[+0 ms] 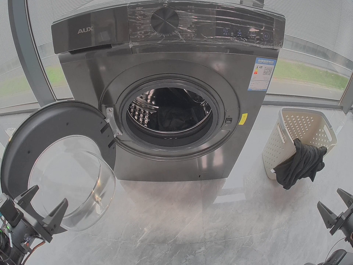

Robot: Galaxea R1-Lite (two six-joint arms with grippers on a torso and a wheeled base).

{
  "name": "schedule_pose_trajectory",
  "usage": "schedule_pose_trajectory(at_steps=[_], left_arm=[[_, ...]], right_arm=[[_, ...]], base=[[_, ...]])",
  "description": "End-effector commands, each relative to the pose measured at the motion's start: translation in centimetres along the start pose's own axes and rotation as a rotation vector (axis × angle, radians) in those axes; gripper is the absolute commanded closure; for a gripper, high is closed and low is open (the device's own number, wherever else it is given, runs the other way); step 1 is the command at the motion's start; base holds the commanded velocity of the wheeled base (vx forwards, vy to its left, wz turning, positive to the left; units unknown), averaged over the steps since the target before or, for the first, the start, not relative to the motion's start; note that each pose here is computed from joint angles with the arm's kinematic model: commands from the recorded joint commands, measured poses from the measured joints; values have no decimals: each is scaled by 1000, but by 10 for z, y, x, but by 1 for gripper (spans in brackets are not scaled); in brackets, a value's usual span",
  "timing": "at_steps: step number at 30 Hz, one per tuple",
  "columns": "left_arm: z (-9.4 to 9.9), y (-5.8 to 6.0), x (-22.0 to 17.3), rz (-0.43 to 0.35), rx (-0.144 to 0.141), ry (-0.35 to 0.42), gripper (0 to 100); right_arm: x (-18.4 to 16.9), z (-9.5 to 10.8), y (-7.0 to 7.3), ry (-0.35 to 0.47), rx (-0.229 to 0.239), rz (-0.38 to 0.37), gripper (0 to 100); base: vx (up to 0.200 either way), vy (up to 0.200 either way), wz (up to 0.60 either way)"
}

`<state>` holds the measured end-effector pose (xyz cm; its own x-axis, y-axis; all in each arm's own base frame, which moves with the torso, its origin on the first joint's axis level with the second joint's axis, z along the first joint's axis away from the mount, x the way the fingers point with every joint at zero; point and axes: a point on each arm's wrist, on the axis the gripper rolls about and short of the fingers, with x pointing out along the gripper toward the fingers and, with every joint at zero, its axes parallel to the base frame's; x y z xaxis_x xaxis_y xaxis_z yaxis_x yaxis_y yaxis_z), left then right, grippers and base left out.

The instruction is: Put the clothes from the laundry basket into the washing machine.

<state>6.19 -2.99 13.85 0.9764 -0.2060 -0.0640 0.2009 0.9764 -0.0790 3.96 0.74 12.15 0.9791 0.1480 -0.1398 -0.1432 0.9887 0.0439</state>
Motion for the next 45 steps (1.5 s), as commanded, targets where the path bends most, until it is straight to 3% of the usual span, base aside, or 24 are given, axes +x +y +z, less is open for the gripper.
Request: schedule_pose_trajectory(at_steps=[1,5,6,9,14,17,19,20,21,23,25,34,37,40,45], left_arm=[[-18,23,-53,115,-33,-136,0],[-33,26,-66,124,-25,-118,0],[-42,26,-73,129,-22,-115,0],[-52,24,-80,99,-17,-114,0],[-57,24,-79,114,-10,-66,0],[-57,23,-79,132,-8,-67,0],[-59,22,-79,193,24,-52,0],[-59,22,-79,193,24,-52,0],[-59,22,-79,244,63,-53,0],[-60,19,-83,310,96,-98,0],[-61,18,-85,282,100,-115,0],[-62,18,-86,285,27,-131,0],[-62,18,-86,287,34,-130,0],[-67,17,-85,209,81,-68,0],[-67,17,-85,193,82,-74,0]], right_arm=[[-27,-14,-4,-112,7,-48,0],[-35,-21,-4,-129,7,-81,0],[-41,-30,-4,-125,8,-111,0],[-51,-43,-3,-143,8,-107,0],[-57,-50,0,-188,0,-130,0],[-56,-53,0,-154,-32,-145,0],[-56,-54,0,-144,-45,-141,0],[-56,-54,0,-144,-45,-141,0],[-56,-54,0,-148,-38,-149,0],[-56,-54,0,-148,-34,-145,0],[-56,-54,0,-148,-36,-147,0],[-56,-54,0,-149,-33,-134,0],[-56,-54,0,-149,-36,-138,0],[-56,-54,0,-149,-35,-137,0],[-56,-54,0,-149,-35,-137,0]], base=[[0,0,0],[0,0,0],[0,0,0],[0,0,0],[0,0,0],[0,0,0],[0,0,0],[0,0,0],[0,0,0],[0,0,0],[0,0,0],[0,0,0],[0,0,0],[0,0,0],[0,0,0]])
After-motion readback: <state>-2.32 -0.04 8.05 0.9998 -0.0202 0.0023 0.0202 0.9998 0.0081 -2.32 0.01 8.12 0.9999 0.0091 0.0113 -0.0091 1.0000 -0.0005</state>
